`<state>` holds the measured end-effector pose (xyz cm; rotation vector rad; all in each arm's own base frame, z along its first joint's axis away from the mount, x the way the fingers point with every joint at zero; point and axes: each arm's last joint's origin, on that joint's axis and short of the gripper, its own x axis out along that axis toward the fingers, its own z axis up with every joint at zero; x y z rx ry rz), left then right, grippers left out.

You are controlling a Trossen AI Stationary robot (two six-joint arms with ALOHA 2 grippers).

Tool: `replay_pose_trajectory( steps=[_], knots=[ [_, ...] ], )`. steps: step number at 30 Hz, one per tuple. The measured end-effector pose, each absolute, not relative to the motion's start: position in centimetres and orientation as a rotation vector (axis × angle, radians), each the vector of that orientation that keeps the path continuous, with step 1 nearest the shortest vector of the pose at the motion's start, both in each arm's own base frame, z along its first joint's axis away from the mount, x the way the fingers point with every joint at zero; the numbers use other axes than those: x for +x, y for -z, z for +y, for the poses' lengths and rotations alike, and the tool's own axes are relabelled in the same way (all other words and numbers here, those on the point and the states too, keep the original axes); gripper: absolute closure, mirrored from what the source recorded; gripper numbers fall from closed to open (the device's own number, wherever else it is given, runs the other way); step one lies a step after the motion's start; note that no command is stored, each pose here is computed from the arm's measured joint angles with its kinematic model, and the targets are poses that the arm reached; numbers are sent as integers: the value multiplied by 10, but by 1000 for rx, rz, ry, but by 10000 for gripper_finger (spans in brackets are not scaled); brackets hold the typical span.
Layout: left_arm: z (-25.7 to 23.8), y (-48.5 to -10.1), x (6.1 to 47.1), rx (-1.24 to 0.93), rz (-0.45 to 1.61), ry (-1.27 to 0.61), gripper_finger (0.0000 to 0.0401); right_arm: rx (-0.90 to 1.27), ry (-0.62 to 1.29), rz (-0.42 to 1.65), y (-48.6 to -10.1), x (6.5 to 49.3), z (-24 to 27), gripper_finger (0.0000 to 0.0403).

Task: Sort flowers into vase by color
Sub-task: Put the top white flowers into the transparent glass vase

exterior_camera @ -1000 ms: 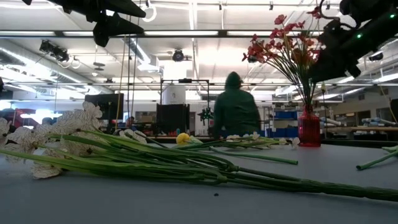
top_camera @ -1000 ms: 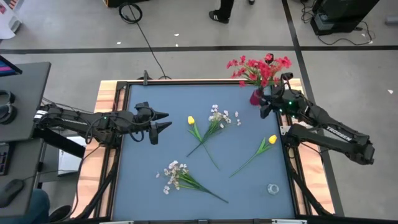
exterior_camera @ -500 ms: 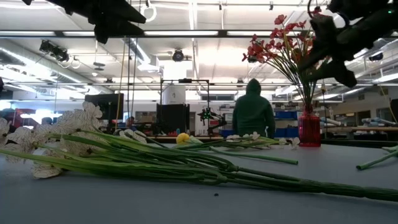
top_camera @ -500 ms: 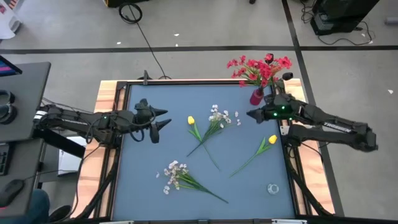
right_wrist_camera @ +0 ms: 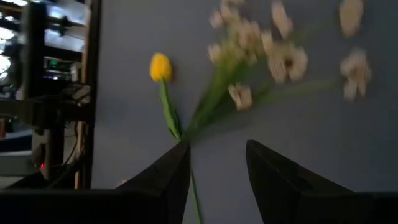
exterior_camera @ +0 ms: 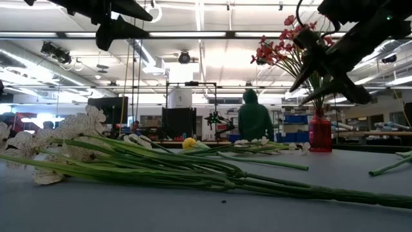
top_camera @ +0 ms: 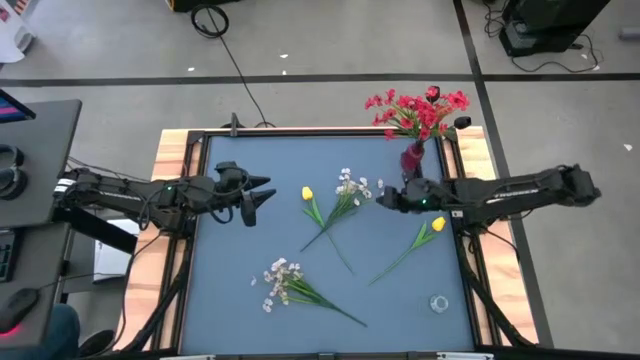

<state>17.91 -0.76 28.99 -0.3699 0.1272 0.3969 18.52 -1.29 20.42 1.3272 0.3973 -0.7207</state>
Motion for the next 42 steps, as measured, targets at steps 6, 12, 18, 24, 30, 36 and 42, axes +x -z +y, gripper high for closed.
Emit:
replay_pose_trajectory(
  steps=[6, 12, 18, 24, 30, 36, 42],
  knots=[
    [-7, -290, 179, -361, 128, -400, 184, 1434, 747, 444, -194, 192, 5, 239],
    [-10, -292, 182, -408, 99, -374, 184, 1464, 751, 449, -197, 202, 16, 239],
    [-11, -285, 187, -445, 135, -388, 184, 1520, 786, 519, -195, 225, 22, 239],
    [-14, -272, 195, -569, 231, -339, 184, 1562, 889, 583, -188, 247, 27, 239],
    [-15, -256, 188, -618, 415, -366, 184, 1582, 917, 589, -190, 272, 32, 239],
    [-16, -250, 183, -637, 502, -362, 184, 1630, 934, 573, -186, 286, 34, 239],
    [-16, -244, 179, -625, 568, -377, 184, 1741, 940, 525, -165, 303, 29, 239]
  ],
)
